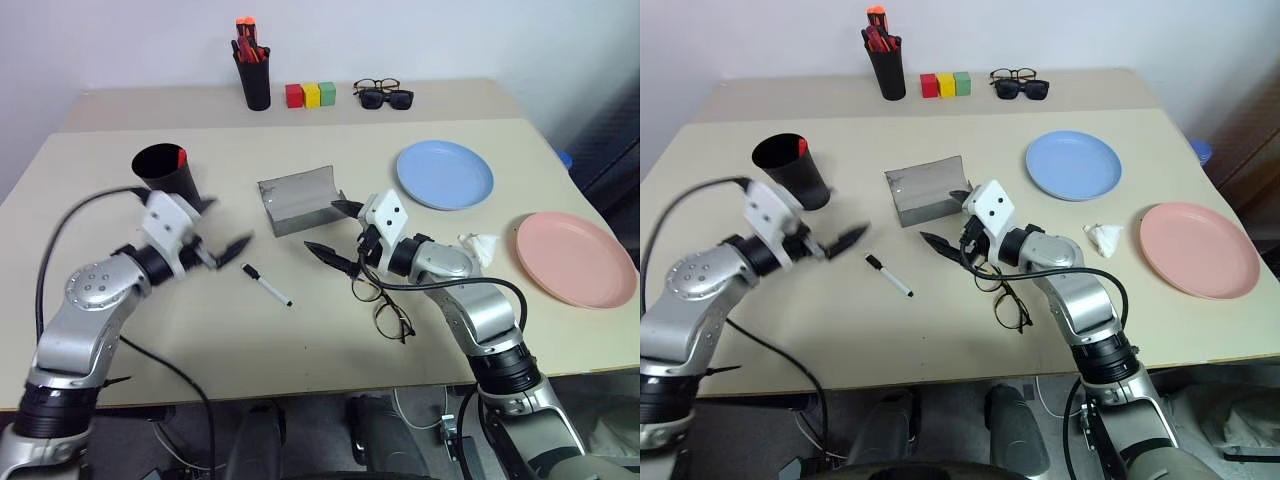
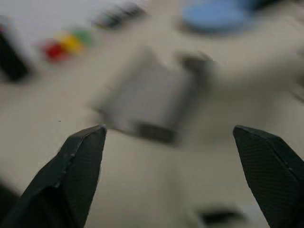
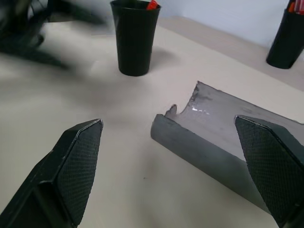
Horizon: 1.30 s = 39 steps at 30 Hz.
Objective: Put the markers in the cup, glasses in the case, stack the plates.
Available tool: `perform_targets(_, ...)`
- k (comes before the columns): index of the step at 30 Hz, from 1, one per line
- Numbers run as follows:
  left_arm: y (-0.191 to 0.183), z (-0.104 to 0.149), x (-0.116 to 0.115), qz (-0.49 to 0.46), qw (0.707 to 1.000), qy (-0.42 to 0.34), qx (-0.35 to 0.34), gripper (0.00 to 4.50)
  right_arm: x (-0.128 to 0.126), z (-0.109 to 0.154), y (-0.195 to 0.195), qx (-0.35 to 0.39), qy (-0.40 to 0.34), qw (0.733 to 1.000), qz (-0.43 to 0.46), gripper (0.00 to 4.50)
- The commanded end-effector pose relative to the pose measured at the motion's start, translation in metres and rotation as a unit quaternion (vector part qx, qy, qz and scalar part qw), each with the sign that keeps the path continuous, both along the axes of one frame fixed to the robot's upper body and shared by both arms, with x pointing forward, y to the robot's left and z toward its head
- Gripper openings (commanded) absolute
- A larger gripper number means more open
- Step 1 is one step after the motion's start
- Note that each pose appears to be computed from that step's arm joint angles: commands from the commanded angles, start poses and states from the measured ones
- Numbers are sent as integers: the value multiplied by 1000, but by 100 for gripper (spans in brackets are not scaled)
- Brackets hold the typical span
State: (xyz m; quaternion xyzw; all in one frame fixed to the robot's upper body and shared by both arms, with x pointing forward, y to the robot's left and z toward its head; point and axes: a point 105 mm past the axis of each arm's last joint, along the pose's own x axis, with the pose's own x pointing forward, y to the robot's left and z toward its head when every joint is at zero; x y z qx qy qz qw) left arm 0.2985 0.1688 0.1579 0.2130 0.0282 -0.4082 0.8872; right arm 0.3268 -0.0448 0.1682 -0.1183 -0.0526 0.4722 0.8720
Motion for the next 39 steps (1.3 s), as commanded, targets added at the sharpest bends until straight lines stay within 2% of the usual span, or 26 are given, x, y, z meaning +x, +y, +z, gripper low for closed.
perform_targets(1, -17, -7, -10, -83, 995, 18, 59, 448, 0, 13, 1, 8, -25, 1000, 6, 450)
perform_targets(5, -30, -27, -9, -163, 976, 40, 141, 448, 0, 13, 3, 12, -26, 1000, 6, 450)
perform_targets(10, -28, -46, -3, -218, 949, 76, 216, 448, -4, 13, 5, 19, -25, 1000, 2, 450)
perform_targets(13, -25, -52, 2, -236, 939, 88, 234, 365, -6, 12, 5, 22, -24, 999, -2, 450)
perform_targets(20, -24, -51, 7, -248, 937, 82, 233, 22, -5, 12, 2, 26, -24, 999, -15, 450)
perform_targets(23, -24, -40, 10, -227, 950, 72, 200, 10, -3, 11, -1, 23, -24, 999, -22, 450)
perform_targets(25, -20, -26, 7, -210, 963, 77, 150, 10, -2, 10, -4, 20, -23, 999, -25, 450)
perform_targets(28, -5, 12, 3, -155, 985, 75, 21, 10, -1, 8, -9, 7, -23, 999, -21, 450)
perform_targets(30, 4, 35, 3, -122, 989, 66, -54, 10, 0, 9, -10, 5, -24, 999, -22, 450)
perform_targets(32, 15, 73, 11, -67, 987, 4, -146, 10, 1, 9, -10, 4, -24, 1000, -19, 450)
perform_targets(35, 44, 134, 42, 92, 952, -140, -256, 10, 1, 9, -4, 5, -23, 1000, -5, 450)
perform_targets(39, 79, 173, 70, 272, 879, -252, -301, 10, 1, 10, 5, 9, -22, 1000, 12, 450)
